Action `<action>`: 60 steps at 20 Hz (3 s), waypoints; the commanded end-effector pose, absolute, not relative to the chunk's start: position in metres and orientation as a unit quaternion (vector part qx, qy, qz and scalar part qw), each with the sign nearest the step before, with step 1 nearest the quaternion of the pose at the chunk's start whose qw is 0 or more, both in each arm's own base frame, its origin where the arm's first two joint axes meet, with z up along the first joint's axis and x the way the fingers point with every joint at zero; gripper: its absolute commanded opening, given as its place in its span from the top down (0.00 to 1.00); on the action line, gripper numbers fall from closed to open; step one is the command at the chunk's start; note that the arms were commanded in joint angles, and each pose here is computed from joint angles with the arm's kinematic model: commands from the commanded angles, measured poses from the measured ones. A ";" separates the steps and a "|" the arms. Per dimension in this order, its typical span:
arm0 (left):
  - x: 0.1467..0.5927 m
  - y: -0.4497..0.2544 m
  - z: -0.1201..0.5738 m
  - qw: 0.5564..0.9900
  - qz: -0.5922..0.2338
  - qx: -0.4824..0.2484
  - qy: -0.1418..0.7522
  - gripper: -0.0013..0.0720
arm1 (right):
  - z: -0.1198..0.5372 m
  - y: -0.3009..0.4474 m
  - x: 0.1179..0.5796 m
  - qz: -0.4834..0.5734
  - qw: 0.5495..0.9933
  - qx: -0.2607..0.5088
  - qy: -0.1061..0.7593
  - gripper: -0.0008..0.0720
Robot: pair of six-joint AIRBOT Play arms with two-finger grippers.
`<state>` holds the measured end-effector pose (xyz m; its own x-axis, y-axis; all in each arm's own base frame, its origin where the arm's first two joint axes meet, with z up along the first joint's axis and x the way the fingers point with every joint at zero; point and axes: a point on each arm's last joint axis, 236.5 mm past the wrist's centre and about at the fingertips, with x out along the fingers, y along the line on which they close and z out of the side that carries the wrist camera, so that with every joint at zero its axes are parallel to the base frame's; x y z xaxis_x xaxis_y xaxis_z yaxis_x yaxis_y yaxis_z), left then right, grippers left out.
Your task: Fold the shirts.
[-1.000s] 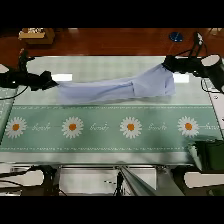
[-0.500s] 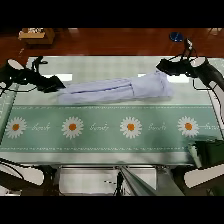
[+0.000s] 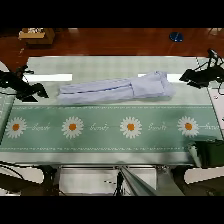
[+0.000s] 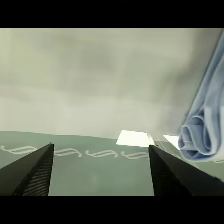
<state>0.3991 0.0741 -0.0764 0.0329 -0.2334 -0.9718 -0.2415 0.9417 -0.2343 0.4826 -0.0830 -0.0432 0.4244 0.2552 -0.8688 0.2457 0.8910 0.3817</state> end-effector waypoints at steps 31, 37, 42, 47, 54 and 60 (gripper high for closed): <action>0.434 -0.332 0.034 0.698 -0.401 -0.306 0.508 0.95 | 0.155 0.062 0.415 0.177 0.831 0.220 0.479 0.95; 0.371 -0.415 -0.007 0.658 -0.436 -0.263 0.555 0.95 | 0.189 0.066 0.376 0.168 0.835 0.218 0.477 0.95; 0.339 -0.449 -0.030 0.628 -0.435 -0.271 0.586 0.95 | 0.203 0.058 0.354 0.143 0.845 0.202 0.473 0.95; 0.299 -0.496 -0.031 0.606 -0.451 -0.283 0.591 0.95 | 0.205 0.053 0.350 0.132 0.850 0.195 0.471 0.95; 0.366 -0.410 -0.007 0.661 -0.433 -0.242 0.563 0.96 | 0.201 0.049 0.352 0.121 0.856 0.173 0.472 0.95; 0.433 -0.201 0.113 0.774 -0.359 -0.223 0.471 0.96 | 0.162 0.126 0.388 0.165 0.855 0.090 0.484 0.95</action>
<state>0.4241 -0.2921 0.0669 0.1797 -0.8205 -0.5427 0.3420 0.5694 -0.7476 0.3682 0.0935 0.1802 0.4816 0.3786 -0.7904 -0.1466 0.9240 0.3532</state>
